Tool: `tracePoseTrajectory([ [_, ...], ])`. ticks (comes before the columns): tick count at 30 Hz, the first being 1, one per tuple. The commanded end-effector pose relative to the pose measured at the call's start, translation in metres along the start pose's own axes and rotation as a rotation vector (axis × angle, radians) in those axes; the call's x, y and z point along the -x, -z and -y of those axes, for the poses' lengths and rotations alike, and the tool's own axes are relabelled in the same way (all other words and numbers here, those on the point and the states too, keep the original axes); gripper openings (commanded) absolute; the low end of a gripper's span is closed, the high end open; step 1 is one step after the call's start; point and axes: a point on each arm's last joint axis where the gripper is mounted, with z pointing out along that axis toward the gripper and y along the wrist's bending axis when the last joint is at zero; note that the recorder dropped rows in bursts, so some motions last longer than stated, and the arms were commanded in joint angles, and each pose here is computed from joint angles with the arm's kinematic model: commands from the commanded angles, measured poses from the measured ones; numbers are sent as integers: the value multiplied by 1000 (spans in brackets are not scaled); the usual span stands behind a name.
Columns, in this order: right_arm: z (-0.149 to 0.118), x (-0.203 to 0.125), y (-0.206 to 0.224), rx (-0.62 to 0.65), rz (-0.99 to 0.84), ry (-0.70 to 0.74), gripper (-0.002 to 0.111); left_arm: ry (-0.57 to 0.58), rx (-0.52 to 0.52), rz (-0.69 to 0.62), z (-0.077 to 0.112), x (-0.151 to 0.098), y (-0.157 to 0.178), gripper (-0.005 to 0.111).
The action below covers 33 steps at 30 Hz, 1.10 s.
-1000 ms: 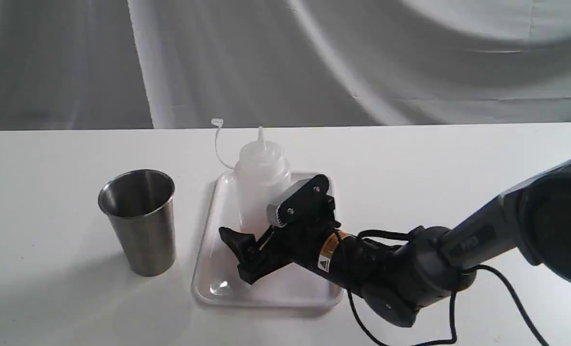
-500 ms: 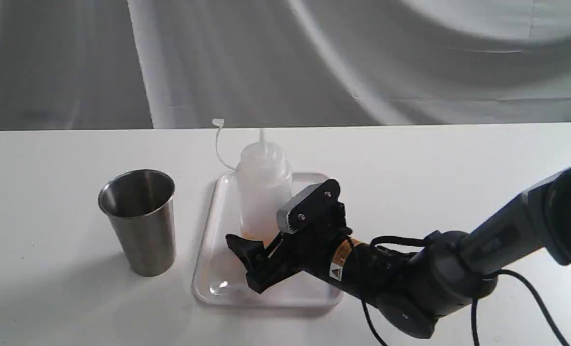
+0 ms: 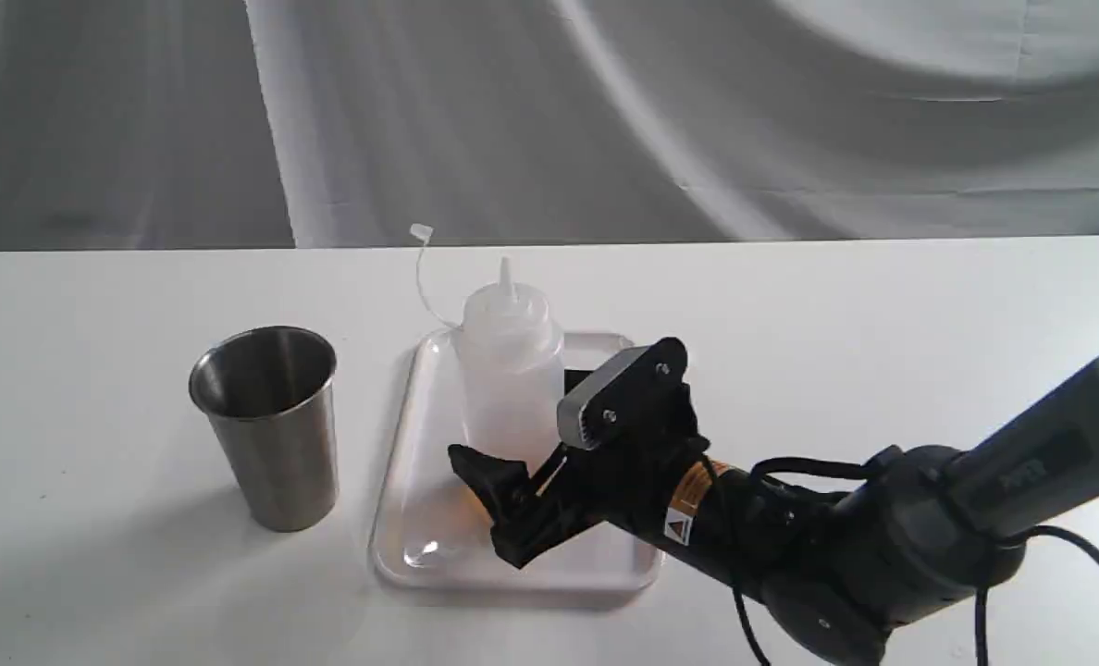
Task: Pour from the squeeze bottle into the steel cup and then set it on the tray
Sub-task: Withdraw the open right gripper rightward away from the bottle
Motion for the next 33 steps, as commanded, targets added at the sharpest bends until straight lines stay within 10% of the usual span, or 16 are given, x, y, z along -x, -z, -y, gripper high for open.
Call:
tracePoseTrajectory([
  [1,1,9,3,-8,21,23,86,2,-5,9,0,0,0,8],
  [33,-19,30,102,-98,25,40,86,2,-5,9,0,0,0,8],
])
